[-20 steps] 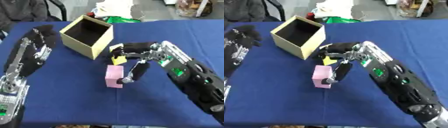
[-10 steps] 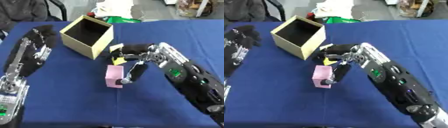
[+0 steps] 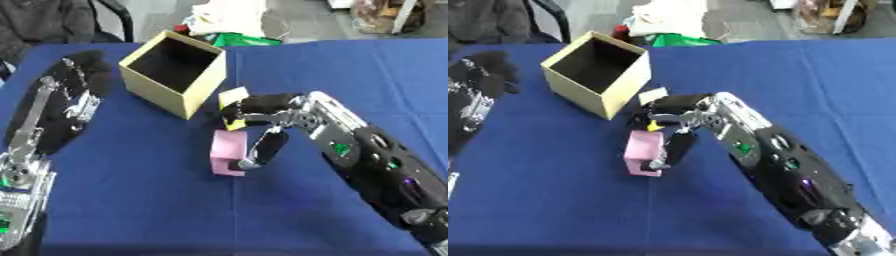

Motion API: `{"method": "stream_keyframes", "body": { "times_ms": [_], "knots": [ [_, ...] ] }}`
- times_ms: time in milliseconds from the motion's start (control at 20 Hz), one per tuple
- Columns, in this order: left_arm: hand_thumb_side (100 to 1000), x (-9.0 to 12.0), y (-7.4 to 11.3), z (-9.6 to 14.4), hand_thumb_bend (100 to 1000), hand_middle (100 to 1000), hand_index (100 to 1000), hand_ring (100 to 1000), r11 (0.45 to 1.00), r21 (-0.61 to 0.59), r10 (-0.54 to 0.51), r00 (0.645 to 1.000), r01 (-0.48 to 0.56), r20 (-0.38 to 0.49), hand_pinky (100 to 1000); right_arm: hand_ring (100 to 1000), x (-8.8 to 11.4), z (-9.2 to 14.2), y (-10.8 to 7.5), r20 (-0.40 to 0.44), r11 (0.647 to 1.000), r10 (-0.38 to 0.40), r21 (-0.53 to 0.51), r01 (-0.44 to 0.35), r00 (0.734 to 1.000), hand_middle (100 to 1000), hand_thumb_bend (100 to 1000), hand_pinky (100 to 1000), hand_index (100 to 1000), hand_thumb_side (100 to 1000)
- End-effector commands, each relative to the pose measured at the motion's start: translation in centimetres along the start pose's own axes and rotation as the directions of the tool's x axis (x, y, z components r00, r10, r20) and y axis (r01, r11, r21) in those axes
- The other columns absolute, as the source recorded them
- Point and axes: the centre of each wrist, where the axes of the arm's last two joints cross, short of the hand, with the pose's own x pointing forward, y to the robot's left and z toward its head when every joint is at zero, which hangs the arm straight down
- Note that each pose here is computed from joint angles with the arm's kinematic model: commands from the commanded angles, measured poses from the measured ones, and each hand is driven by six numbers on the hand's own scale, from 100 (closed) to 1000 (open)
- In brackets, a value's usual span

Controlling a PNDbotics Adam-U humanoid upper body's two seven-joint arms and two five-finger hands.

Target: Pick up objects on the table and place them in the box.

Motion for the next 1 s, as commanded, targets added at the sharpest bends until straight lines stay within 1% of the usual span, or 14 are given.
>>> {"method": "stream_keyframes", "body": {
  "times_ms": [50,800,900,1000],
  "knots": [
    [654,0.6,0.4,-0.4,333,653,825,668,1.000,-0.003,-0.011,1.000,0.011,0.025,633,837,-0.2,0.1,-0.6,-0.012,1.000,0.016,-0.016,-0.016,1.000,863,409,824,968,513],
    [657,0.5,0.4,-0.3,330,653,825,666,1.000,-0.002,-0.010,1.000,0.010,0.023,633,821,-1.2,-0.6,1.0,-0.039,1.000,-0.005,0.018,0.006,0.999,834,390,815,949,513],
    [657,0.5,0.4,-0.3,330,653,825,666,1.000,-0.001,-0.009,1.000,0.009,0.022,633,809,-1.3,-0.6,1.1,-0.041,1.000,-0.007,0.016,0.008,0.999,818,383,810,940,510],
    [658,0.5,0.4,-0.3,330,653,825,666,1.000,-0.001,-0.009,1.000,0.009,0.022,633,793,-1.3,-0.6,1.1,-0.043,1.000,-0.008,0.004,0.008,0.999,772,362,803,920,498]
  ]
}}
